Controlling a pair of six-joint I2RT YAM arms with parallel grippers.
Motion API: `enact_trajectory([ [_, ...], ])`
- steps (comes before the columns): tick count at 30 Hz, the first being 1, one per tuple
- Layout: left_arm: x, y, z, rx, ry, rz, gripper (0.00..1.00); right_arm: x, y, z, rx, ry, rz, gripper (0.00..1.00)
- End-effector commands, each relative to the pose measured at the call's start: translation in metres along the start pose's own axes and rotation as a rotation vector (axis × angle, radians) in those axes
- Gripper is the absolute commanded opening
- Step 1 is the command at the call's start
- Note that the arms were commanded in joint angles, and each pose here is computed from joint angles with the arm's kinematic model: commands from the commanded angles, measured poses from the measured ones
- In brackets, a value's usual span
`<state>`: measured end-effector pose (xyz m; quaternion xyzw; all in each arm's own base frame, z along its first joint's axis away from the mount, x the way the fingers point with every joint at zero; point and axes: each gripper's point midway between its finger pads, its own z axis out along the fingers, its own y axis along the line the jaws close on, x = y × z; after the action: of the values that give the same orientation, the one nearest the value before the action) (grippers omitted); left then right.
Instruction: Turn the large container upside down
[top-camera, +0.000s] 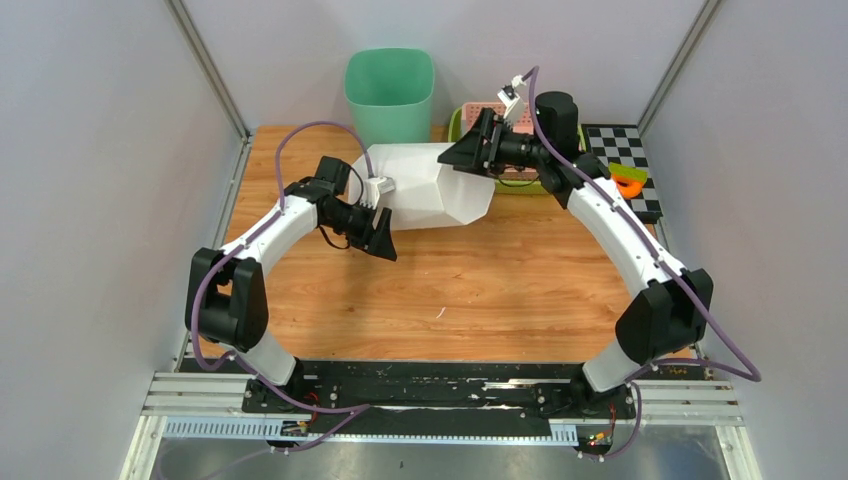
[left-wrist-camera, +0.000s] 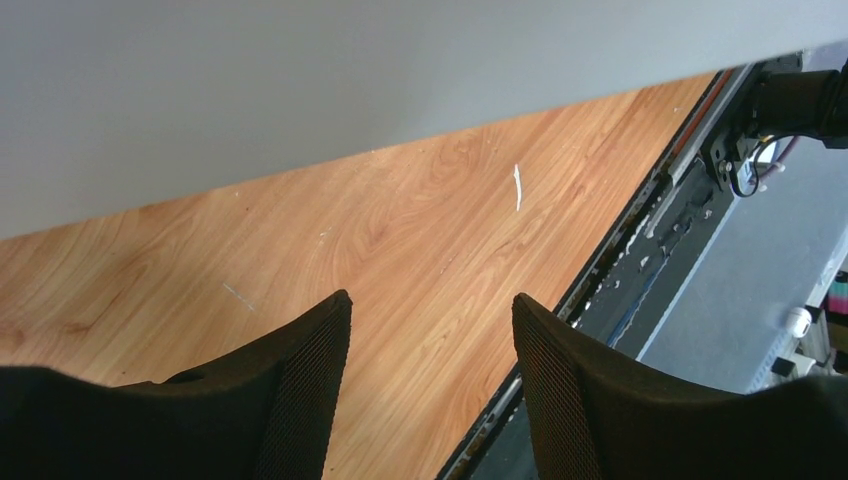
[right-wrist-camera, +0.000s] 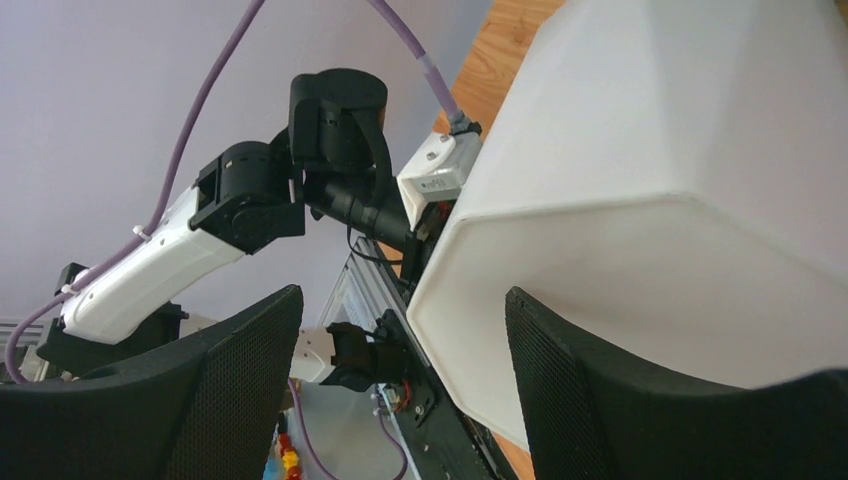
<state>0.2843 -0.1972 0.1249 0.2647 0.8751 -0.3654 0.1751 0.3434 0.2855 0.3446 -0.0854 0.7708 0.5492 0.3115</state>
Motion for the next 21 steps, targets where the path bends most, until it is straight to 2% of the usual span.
enact_trajectory([
  [1,-0.008,-0.010,-0.006,0.020,-0.024,0.040,0.63,-0.015,0.009,0.016,-0.018,-0.027,-0.045,0.77],
  [10,-0.008,-0.016,-0.010,0.036,-0.024,0.062,0.65,-0.019,0.012,0.044,-0.035,-0.012,-0.059,0.77],
  [21,-0.018,-0.034,-0.035,0.018,-0.091,0.150,0.71,-0.017,0.008,0.079,-0.048,0.018,-0.067,0.77],
])
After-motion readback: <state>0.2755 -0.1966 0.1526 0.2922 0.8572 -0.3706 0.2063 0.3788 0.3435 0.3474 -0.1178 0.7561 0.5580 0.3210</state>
